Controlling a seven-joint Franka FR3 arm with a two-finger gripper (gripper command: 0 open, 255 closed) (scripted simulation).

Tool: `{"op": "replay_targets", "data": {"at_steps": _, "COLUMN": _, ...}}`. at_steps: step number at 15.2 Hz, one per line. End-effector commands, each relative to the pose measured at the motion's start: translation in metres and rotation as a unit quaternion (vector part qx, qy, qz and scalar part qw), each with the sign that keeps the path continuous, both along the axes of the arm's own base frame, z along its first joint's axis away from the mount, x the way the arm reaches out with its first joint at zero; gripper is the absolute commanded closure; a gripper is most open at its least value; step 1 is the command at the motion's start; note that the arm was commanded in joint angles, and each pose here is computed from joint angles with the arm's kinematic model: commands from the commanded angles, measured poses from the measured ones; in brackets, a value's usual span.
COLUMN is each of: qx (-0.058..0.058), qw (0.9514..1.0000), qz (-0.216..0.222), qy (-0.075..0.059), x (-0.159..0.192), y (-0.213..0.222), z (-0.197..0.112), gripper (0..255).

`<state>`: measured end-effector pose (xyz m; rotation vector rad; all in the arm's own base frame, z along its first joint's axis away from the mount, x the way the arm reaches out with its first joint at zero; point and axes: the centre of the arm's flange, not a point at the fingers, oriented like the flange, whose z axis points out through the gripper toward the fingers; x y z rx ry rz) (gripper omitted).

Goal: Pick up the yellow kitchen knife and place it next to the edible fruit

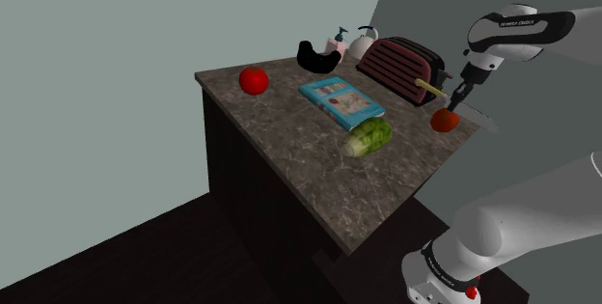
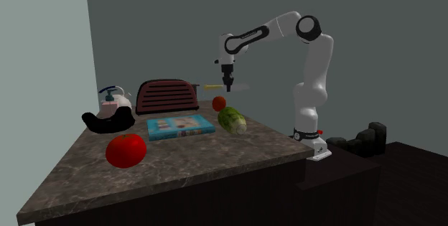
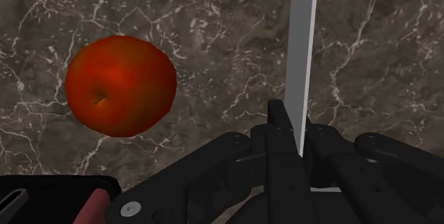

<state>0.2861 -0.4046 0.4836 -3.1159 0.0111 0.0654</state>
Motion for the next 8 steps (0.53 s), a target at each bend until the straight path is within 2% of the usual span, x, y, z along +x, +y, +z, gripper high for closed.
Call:
{"op": "replay_targets", "data": {"at_steps": 1, "qx": 0.0, "qw": 1.0, "qz": 0.0, "qy": 0.0, "x": 0.001, "y": -0.001, "z": -0.012, "gripper": 255}}
{"op": "replay_targets", "data": {"at_steps": 8, "qx": 0.0, "qw": 1.0, "qz": 0.0, "qy": 0.0, "x": 0.001, "y": -0.001, "z": -0.049, "gripper": 255}}
